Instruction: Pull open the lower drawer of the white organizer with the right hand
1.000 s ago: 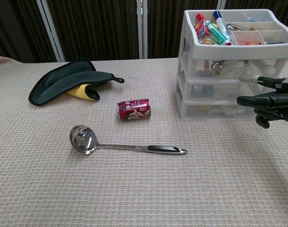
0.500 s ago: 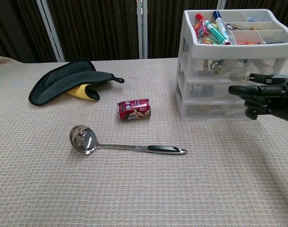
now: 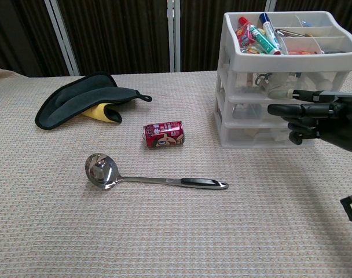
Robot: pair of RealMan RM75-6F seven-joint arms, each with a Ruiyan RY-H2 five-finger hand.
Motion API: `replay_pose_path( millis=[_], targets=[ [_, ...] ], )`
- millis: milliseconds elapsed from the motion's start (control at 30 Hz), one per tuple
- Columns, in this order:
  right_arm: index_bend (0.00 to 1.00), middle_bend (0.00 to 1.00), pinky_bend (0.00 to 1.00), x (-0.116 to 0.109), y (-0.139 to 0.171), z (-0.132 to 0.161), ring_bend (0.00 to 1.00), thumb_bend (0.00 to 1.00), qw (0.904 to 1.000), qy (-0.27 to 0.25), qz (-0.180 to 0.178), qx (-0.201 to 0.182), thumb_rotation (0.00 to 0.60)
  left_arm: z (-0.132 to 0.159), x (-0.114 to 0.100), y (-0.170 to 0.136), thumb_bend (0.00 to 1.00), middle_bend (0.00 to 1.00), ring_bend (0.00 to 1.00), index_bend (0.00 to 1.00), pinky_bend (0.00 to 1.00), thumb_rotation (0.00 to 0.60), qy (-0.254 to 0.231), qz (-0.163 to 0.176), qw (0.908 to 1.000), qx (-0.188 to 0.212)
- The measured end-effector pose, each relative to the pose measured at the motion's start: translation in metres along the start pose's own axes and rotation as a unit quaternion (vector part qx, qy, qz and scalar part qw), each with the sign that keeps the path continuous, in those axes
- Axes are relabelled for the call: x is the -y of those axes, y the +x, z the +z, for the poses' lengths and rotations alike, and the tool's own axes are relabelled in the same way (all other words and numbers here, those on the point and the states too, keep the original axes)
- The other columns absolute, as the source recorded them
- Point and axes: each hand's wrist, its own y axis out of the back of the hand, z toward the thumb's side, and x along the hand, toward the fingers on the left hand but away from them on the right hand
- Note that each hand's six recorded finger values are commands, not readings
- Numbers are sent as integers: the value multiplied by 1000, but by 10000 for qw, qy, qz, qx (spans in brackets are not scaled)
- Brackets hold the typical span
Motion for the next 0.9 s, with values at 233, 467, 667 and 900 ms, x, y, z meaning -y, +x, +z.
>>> replay_pose_path(
  millis=[233, 467, 667, 900],
  targets=[
    [263, 807, 736, 5, -4, -2, 860, 163, 10000, -31, -2, 52, 600, -1, -1, 0, 110, 0, 0, 0, 0, 600, -45, 4, 10000, -9],
    [263, 807, 735, 8, -7, 0, 860, 163, 10000, -28, -7, 40, 600, -1, -1, 0, 110, 0, 0, 0, 0, 600, -52, -7, 10000, -1],
    [271, 806, 735, 13, -6, 0, 860, 164, 10000, -7, 48, 61, 600, -2, -1, 1, 111, 0, 0, 0, 0, 600, -59, -32, 10000, -21],
    [284, 804, 735, 18, 1, 0, 859, 165, 9998, 3, 177, 60, 600, -2, 0, 1, 111, 0, 0, 0, 0, 600, -27, -41, 10000, -17]
  ],
)
